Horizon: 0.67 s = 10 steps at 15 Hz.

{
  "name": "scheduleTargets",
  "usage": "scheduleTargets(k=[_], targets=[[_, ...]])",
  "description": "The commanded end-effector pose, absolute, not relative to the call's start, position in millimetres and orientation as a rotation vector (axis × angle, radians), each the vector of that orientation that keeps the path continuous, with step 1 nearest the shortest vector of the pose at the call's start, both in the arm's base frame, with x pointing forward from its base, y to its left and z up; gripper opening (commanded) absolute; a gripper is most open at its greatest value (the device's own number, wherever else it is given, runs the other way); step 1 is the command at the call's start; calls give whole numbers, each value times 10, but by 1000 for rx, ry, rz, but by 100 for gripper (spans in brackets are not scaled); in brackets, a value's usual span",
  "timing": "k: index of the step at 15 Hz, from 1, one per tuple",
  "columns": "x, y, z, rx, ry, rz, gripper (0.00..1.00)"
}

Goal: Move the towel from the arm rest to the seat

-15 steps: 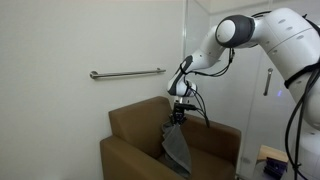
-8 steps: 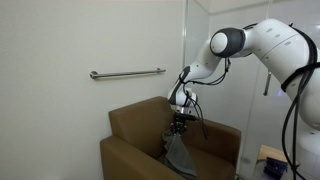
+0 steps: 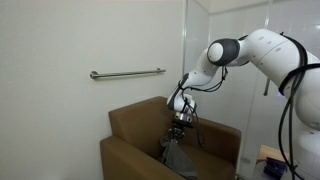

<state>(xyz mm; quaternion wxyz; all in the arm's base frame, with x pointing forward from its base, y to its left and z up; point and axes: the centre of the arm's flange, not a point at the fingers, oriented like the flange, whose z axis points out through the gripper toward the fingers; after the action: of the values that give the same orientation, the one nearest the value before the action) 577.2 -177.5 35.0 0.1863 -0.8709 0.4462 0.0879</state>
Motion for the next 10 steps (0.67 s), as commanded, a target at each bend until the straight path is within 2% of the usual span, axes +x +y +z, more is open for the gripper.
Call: scheduleTargets(k=[1,10], targets=[[5763,-1820,258,-2401,1279,241,5],[5504,-1935,156,-2387,1407,481,5]])
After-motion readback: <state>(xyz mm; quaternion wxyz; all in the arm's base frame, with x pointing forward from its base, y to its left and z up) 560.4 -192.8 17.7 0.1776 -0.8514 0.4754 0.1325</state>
